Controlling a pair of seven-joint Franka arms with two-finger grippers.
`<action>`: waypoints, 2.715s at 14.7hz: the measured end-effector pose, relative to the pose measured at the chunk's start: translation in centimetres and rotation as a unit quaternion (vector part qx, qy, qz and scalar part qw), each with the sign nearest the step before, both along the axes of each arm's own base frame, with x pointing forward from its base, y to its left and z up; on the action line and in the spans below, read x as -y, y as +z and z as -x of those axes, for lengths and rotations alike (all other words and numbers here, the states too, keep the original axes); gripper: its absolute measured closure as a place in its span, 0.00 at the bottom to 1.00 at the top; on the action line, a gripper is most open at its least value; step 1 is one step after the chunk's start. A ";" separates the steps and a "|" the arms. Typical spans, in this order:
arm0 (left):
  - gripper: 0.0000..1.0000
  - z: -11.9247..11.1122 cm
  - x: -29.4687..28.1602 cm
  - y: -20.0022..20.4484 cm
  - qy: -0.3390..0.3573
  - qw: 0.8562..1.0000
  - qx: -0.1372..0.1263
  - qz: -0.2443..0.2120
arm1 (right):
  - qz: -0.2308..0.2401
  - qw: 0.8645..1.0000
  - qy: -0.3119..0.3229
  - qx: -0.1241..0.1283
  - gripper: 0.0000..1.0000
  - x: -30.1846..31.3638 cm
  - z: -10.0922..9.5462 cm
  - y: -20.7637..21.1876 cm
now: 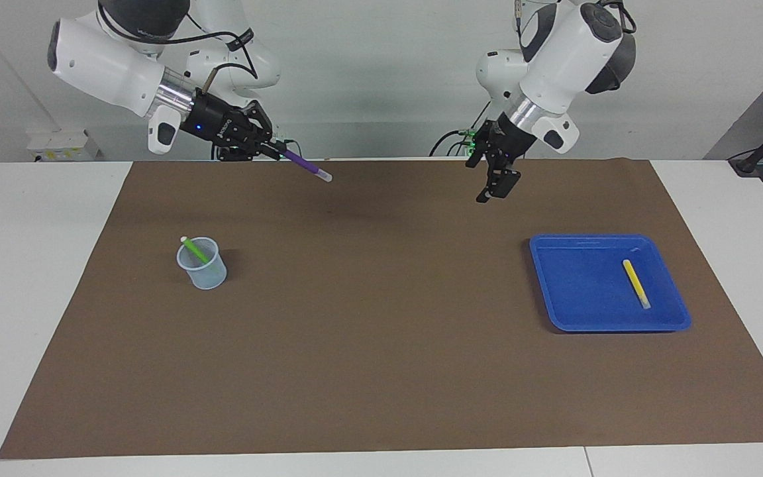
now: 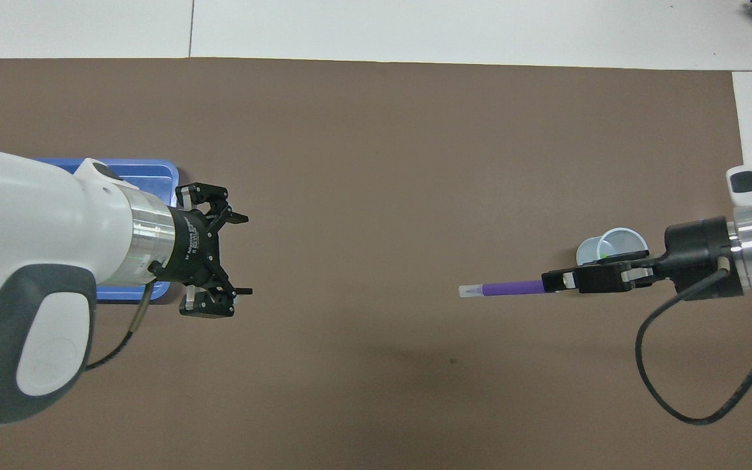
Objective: Right arm passes pens to left for tray arrangement
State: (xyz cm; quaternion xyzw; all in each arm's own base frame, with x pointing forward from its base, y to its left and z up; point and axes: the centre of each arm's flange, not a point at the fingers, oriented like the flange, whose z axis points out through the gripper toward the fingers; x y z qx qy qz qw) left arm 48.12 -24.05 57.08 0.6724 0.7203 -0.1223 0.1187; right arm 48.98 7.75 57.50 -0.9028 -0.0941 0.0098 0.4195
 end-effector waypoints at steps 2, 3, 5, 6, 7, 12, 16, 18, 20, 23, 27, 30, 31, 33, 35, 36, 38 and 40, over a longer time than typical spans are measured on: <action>0.00 1.5 3.1 0.6 0.026 1.000 -0.011 0.004 | -0.017 1.000 0.003 -0.004 0.81 -0.9 0.2 -0.1; 0.00 2.4 4.7 0.7 0.035 0.999 -0.018 0.005 | -0.026 1.000 0.003 -0.006 0.81 -1.2 0.4 -0.1; 0.00 4.3 7.7 1.2 0.066 0.997 -0.036 0.008 | -0.038 0.999 0.003 -0.010 0.81 -1.6 0.7 -0.2; 0.00 5.0 8.8 1.7 0.083 0.996 -0.043 0.010 | -0.043 0.999 0.005 -0.011 0.81 -1.9 0.7 -0.2; 0.00 5.7 9.8 2.1 0.096 0.994 -0.049 0.012 | -0.048 0.999 0.008 -0.012 0.81 -2.4 0.9 -0.2; 0.00 7.6 14.3 4.4 0.140 0.987 -0.002 0.075 | -0.068 0.997 0.016 -0.013 0.81 -3.9 1.4 0.1; 0.00 8.9 16.7 5.0 0.131 0.985 0.024 0.107 | -0.069 0.997 0.016 -0.014 0.81 -3.8 1.4 0.1; 0.07 10.0 18.0 5.1 0.119 0.986 0.030 0.115 | -0.069 0.997 0.016 -0.014 0.81 -3.8 1.4 0.1; 0.10 11.1 19.2 5.1 0.110 0.985 0.039 0.125 | -0.071 0.997 0.015 -0.014 0.81 -3.9 1.4 0.2; 0.20 11.1 19.6 4.1 0.111 0.985 0.041 0.124 | -0.071 0.997 0.015 -0.014 0.81 -3.9 1.4 0.2; 0.30 11.5 20.3 3.2 0.101 0.987 0.043 0.116 | -0.071 0.997 0.015 -0.013 0.81 -3.9 1.4 0.2; 0.49 11.6 20.5 3.2 0.098 0.988 0.048 0.114 | -0.072 0.997 0.015 -0.013 0.81 -3.9 1.4 0.2; 0.59 11.7 20.5 3.2 0.097 0.988 0.050 0.113 | -0.072 0.997 0.015 -0.013 0.81 -3.9 1.4 0.2; 0.67 11.8 20.6 3.2 0.093 0.988 0.054 0.110 | -0.072 0.997 0.015 -0.013 0.81 -3.9 1.4 0.2; 0.82 12.3 21.0 3.2 0.085 0.989 0.061 0.104 | -0.073 0.997 0.014 -0.014 0.81 -3.7 1.4 0.2; 0.82 12.4 21.1 3.2 0.086 0.989 0.062 0.103 | -0.073 0.997 0.014 -0.015 0.81 -3.7 1.4 0.1; 0.82 12.5 21.1 3.2 0.086 0.989 0.067 0.099 | -0.073 0.997 0.014 -0.015 0.81 -3.7 1.4 0.1; 0.82 12.9 21.4 3.3 0.093 0.989 0.074 0.092 | -0.073 0.997 0.013 -0.016 0.81 -3.7 1.4 0.1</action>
